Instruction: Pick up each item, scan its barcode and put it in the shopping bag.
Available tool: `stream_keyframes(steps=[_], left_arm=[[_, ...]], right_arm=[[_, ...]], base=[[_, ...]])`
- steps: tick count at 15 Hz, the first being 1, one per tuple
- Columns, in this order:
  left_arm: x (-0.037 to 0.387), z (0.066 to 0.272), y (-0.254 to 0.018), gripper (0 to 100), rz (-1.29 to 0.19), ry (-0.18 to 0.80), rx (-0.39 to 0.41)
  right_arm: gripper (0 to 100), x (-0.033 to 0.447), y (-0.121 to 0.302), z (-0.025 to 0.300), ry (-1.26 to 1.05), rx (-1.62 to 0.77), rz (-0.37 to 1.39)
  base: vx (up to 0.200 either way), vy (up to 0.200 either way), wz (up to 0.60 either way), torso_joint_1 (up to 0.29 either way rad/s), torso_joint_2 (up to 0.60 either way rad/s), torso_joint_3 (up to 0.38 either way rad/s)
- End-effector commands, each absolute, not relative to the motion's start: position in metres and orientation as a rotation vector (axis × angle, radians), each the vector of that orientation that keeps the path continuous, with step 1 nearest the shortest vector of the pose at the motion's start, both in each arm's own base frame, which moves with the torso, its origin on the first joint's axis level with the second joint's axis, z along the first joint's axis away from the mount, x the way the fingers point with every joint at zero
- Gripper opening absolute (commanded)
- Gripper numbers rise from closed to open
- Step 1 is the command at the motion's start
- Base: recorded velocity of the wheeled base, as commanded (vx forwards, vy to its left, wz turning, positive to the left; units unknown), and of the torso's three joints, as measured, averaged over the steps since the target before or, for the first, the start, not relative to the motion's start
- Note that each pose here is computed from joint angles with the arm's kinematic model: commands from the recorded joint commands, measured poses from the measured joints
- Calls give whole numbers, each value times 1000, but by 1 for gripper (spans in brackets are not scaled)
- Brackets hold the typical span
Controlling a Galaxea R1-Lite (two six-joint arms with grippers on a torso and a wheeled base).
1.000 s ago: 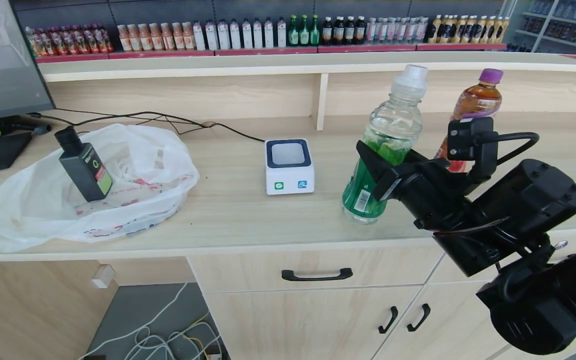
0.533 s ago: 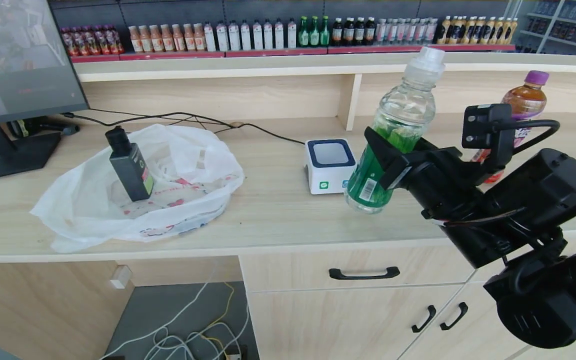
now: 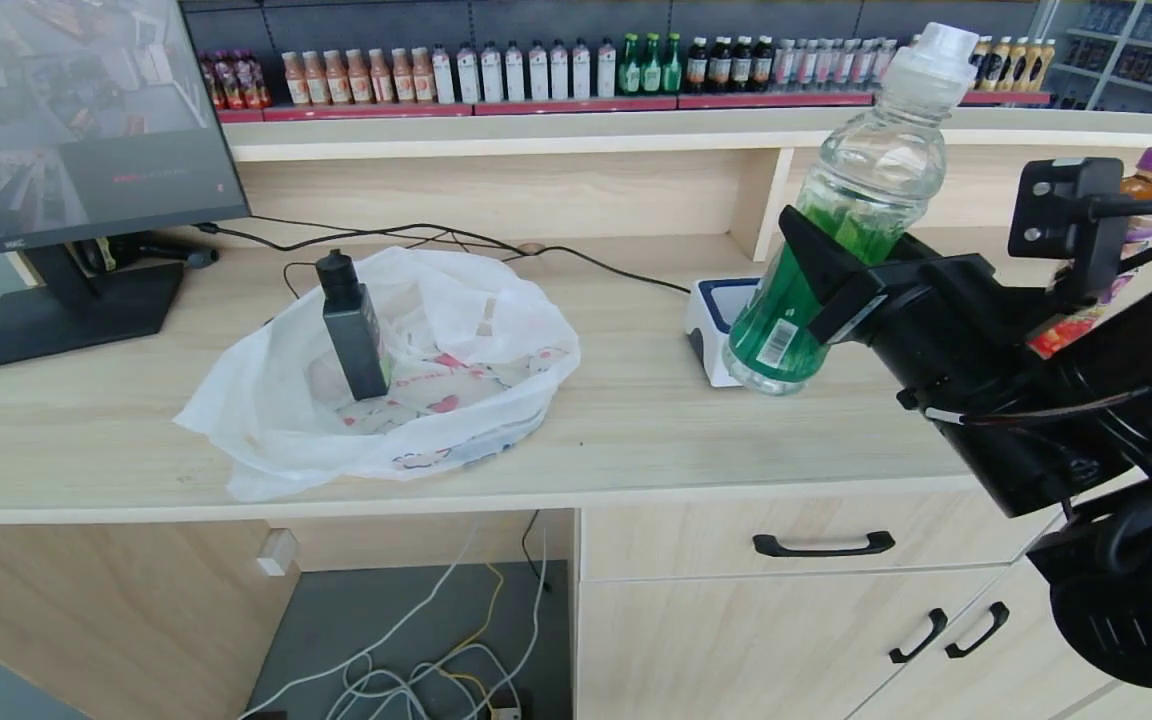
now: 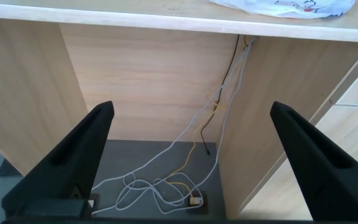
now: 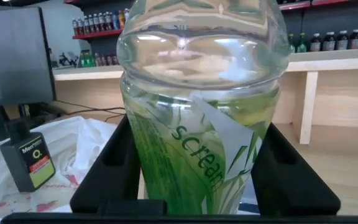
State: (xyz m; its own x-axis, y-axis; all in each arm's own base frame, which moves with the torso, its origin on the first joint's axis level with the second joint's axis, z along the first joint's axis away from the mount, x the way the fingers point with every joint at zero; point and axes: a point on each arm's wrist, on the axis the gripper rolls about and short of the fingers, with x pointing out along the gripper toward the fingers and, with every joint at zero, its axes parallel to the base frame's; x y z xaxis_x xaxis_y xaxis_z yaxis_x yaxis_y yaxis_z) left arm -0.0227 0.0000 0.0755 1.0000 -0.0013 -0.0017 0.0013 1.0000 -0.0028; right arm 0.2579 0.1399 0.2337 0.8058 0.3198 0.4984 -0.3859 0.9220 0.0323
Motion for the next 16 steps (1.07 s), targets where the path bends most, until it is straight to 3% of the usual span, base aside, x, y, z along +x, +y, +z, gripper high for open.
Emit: stream_keyframes(steps=[1, 7, 11, 16], left_arm=[[-23, 76, 0, 100, -3, 2, -3], [-23, 76, 0, 100, -2, 2, -3], [-23, 76, 0, 100, -3, 2, -3], [-23, 76, 0, 100, -3, 2, -3]], right_arm=[[0, 254, 135, 240, -539, 104, 392], [0, 286, 141, 258, -708, -112, 518], [0, 305, 140, 247, -735, -260, 582], [0, 343, 132, 241, -789, -409, 490]], base=[[0, 0, 0, 0, 0, 0], [0, 0, 0, 0, 0, 0], [0, 0, 0, 0, 0, 0], [0, 0, 0, 0, 0, 0]])
